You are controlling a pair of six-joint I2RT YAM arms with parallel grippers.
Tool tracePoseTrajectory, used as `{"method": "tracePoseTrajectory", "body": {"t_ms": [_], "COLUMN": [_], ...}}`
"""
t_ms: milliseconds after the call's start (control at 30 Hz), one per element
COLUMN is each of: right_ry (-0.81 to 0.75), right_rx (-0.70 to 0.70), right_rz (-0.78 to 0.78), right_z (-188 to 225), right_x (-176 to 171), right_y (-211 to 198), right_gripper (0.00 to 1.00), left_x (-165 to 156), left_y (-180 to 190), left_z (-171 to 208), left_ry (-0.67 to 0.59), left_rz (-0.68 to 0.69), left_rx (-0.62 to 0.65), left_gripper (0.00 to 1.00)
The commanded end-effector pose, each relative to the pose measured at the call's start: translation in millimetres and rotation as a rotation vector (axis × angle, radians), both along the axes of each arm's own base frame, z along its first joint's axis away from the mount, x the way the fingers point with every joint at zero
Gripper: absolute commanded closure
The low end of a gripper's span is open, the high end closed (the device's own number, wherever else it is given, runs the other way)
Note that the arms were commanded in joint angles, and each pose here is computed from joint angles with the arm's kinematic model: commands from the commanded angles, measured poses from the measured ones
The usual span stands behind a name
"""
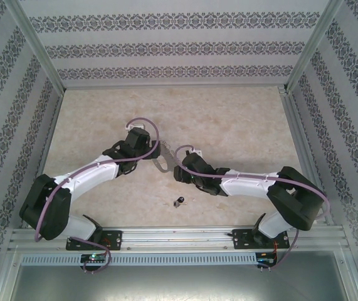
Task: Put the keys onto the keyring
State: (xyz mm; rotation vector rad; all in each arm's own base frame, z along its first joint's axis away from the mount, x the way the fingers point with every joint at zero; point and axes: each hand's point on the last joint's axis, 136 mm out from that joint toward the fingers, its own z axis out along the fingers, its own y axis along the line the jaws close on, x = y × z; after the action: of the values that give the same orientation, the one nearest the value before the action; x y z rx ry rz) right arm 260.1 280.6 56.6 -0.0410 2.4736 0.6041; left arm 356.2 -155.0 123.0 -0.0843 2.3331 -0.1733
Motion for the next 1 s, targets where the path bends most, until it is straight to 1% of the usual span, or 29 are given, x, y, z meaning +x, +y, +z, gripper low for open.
{"method": "tracePoseTrajectory", "body": {"t_ms": [0,100,400,633,967], "right_ry": [-0.015,-0.014,-0.026,-0.028,0.034], "right_rx": [-0.004,-0.008,-0.028,-0.025,0.004], "right_rz": [-0.031,-0.039,-0.078,-0.112,-0.099], "right_z": [4.6,4.7,9.9,11.0,-6.5], "right_x": [5.9,8.9,19.2,22.0,18.8], "right_y": [6.2,9.8,11.6,8.6,22.6], "right_gripper": [0.45,0.45,0.53,0.62,0.65], "left_x": [6.2,8.4,12.4,12.2,13.9], "left_y": [-4.8,-6.1,0.5,1.7,1.0], "left_z": [8.4,10.9,13.5,18.4,26.0], "left_ry": [-0.002,-0.003,-0.009,-0.026,-0.048], "left_rz": [-0.03,-0.042,-0.024,-0.023,-0.027], "left_rx": [0.017,0.021,0.009,-0.005,-0.03], "left_gripper": [0.0,0.0,0.0,0.0,0.0]}}
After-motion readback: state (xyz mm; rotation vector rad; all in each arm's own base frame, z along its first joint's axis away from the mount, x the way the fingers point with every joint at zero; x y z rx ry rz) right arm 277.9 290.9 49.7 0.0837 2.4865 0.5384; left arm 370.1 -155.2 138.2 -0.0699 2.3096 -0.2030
